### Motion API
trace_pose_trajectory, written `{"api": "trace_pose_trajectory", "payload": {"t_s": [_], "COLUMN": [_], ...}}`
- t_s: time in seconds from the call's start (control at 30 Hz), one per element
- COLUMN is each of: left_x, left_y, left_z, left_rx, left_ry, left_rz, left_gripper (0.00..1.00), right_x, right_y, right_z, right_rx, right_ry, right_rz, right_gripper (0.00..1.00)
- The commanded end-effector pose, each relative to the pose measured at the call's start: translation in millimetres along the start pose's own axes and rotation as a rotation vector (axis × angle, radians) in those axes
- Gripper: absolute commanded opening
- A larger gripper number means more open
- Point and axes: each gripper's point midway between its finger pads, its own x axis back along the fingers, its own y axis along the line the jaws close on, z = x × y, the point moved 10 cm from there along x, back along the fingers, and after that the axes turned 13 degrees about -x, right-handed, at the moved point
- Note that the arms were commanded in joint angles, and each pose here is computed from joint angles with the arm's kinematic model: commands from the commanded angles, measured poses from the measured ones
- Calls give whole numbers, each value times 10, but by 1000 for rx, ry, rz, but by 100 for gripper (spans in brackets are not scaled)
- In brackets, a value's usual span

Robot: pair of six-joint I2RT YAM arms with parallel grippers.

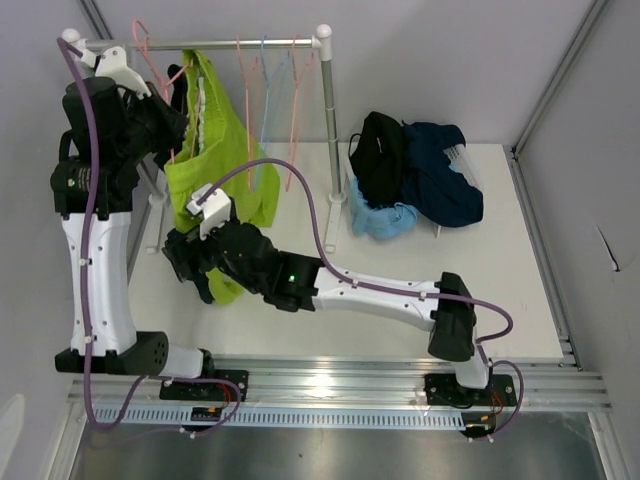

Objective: Remove the shorts from the hanger

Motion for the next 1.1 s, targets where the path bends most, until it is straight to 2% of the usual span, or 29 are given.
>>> {"api": "trace_pose_trajectory", "payload": {"t_s": [0.0,0.03,0.07,0.1,0.13,0.17,0.2,0.27,0.37,0.5,0.6,0.7,0.77,0.8,0.87,0.9,0.93,1.07], "left_x": [429,444,478,550,571,574,591,607,594,528,460,460,554,542,557,688,678,896], "left_y": [-99,-98,-100,-107,-106,-99,-88,-81,-61,-30,-47,-74,-111,-130,-161,-210,-213,-259], "left_z": [-149,-119,-117,-123,-123,-116,-138,-170,-231,-293,-290,-143,-70,32,229,334,485,797], "left_rx": [3,4,3,-1,-3,-4,-8,-11,-21,-30,-14,22,36,50,65,80,99,150], "left_ry": [-134,-129,-134,-148,-153,-152,-163,-174,-195,-200,-184,-164,-183,-152,-96,-83,-40,59], "left_rz": [73,72,73,77,74,69,53,41,19,-16,4,37,69,95,128,177,186,193], "left_gripper": [0,0,0,0,0,0,0,0,0,0,0,0,0,0,0,0,0,0], "right_x": [-140,-173,-210,-223,-224,-211,-178,-67,309,1009,1293,1354,1279,1231,1039,940,882,498], "right_y": [-6,-34,-59,-83,-88,-113,-104,-191,-82,-125,-144,-261,-327,-348,-424,-386,-502,-654], "right_z": [-302,-288,-254,-246,-214,-156,-78,281,538,1090,1235,1121,906,803,442,142,149,-624], "right_rx": [-30,-27,-24,-22,-21,-20,-30,-7,-17,-2,-39,-51,-22,-13,-12,-3,21,-16], "right_ry": [-112,-114,-113,-110,-98,-77,-47,39,72,176,187,151,103,80,5,-46,-34,-136], "right_rz": [-5,8,19,20,15,21,25,68,77,136,187,225,237,243,261,241,261,250], "right_gripper": [99,99,94,81,46,28,0,0,0,0,0,0,0,0,0,0,0,0]}}
